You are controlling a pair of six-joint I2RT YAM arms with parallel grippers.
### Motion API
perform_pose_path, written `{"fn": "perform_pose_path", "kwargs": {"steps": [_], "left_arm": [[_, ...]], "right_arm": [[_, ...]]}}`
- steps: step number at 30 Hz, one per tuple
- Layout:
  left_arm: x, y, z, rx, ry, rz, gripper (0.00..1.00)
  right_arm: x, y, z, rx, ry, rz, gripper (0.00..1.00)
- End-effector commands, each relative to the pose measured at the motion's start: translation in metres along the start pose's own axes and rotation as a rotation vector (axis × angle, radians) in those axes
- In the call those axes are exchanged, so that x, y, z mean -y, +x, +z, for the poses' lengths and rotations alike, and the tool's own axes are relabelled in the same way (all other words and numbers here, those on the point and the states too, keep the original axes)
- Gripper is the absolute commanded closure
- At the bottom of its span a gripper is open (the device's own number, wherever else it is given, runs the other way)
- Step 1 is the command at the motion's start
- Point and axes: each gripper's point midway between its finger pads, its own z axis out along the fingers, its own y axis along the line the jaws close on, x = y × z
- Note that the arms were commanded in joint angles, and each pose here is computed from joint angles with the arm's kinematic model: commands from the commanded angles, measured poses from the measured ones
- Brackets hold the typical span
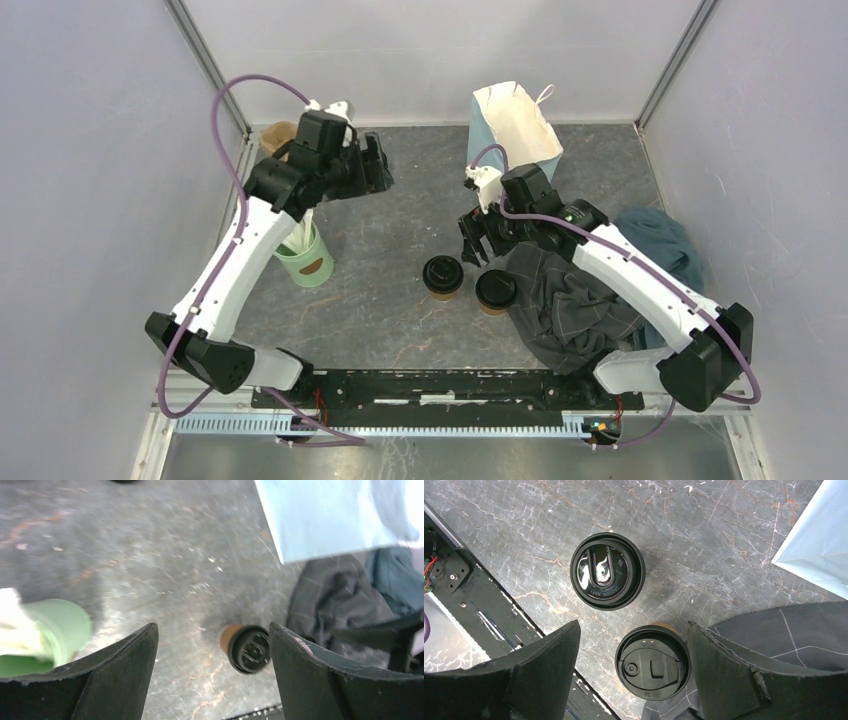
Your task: Pack the takeout coffee
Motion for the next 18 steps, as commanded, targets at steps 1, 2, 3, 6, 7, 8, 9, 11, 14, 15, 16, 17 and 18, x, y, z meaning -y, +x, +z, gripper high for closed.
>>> {"fn": "perform_pose_path", "kwargs": {"steps": [1,2,3,6,7,8,9,11,14,15,16,17,18], "left_arm": [[-0.051,-0.044,-0.023,0.134,-0.239,0.023,0.13],[-0.06,-0.056,-0.026,0.167,-0.271,-0.002,0.13],[-0.069,-0.07,-0.029,0.204,-0.299,-0.034,0.12],[-0.1,-0.107,-0.033,0.287,-0.386,-0.119,0.1],[-0.11,-0.119,-0.032,0.313,-0.418,-0.144,0.09],[-0.119,-0.13,-0.03,0.336,-0.446,-0.163,0.08],[-0.127,-0.141,-0.027,0.359,-0.468,-0.175,0.08],[-0.145,-0.158,-0.019,0.383,-0.506,-0.203,0.08],[-0.181,-0.174,0.004,0.372,-0.597,-0.22,0.11],[-0.197,-0.177,0.01,0.363,-0.635,-0.23,0.12],[-0.208,-0.179,0.018,0.352,-0.66,-0.237,0.14],[-0.224,-0.181,0.024,0.344,-0.688,-0.25,0.16],[-0.235,-0.181,0.033,0.331,-0.705,-0.258,0.17]], "right_arm": [[0.002,-0.029,-0.022,0.093,0.048,-0.05,0.16],[0.003,-0.032,-0.026,0.097,0.056,-0.053,0.15],[0.003,-0.034,-0.029,0.104,0.061,-0.054,0.15],[0.003,-0.04,-0.036,0.123,0.074,-0.061,0.14],[0.006,-0.042,-0.038,0.129,0.092,-0.062,0.13],[0.01,-0.043,-0.04,0.132,0.114,-0.064,0.13],[0.014,-0.046,-0.043,0.137,0.136,-0.067,0.12],[0.022,-0.05,-0.046,0.137,0.181,-0.074,0.12],[0.037,-0.059,-0.051,0.145,0.253,-0.075,0.12],[0.041,-0.061,-0.05,0.144,0.271,-0.078,0.12],[0.046,-0.064,-0.051,0.147,0.294,-0.077,0.12],[0.05,-0.067,-0.052,0.146,0.314,-0.072,0.12],[0.054,-0.072,-0.056,0.148,0.332,-0.1,0.12]]}}
